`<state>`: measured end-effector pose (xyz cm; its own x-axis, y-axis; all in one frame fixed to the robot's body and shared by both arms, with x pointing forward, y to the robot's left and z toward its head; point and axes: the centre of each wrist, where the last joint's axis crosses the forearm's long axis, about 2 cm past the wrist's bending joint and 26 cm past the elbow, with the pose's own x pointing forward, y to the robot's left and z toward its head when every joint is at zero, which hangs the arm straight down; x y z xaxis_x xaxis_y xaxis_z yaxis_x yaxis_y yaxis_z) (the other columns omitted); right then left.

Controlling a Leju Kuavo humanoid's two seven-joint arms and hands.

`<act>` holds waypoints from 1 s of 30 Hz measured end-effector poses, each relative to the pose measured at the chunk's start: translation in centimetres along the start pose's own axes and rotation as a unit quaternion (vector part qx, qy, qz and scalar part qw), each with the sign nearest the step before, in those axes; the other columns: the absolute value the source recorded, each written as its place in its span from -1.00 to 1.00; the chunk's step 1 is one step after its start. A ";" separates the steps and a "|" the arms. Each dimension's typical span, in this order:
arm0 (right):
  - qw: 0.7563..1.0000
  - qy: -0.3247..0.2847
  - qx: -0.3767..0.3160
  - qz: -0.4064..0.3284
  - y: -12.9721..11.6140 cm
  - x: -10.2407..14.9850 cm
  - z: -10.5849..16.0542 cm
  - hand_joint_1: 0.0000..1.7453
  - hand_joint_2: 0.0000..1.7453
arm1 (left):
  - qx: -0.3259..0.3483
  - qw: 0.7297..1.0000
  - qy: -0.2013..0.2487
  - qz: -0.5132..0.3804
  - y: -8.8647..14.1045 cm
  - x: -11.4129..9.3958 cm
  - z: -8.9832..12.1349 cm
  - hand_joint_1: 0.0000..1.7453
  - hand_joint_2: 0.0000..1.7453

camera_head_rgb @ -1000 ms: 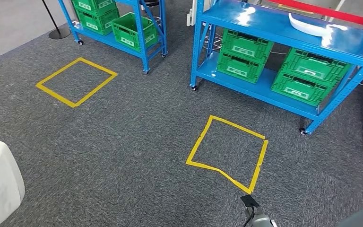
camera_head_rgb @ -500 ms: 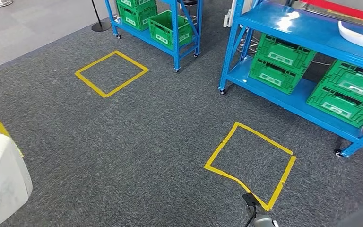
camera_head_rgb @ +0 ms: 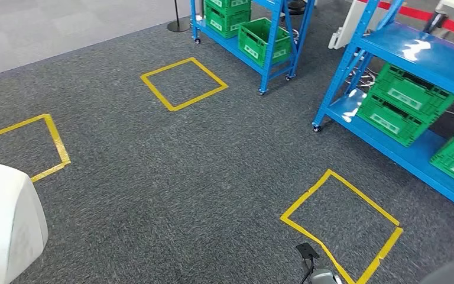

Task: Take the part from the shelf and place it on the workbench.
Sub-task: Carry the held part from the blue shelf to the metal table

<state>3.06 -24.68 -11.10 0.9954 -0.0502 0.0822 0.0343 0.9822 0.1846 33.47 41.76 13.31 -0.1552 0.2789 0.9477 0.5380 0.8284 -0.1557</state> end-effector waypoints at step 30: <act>1.000 0.005 0.000 -0.014 0.3 0.0 0.0 -1.00 -1.00 | -0.003 0.998 -0.013 -0.067 -0.4 2.9 -1.2 1.00 1.00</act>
<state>3.04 -24.39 -11.08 0.9948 -0.0763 0.0670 0.0626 0.9805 0.1864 33.79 41.66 16.46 -0.2481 0.1790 0.9521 0.5163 0.8560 -0.0263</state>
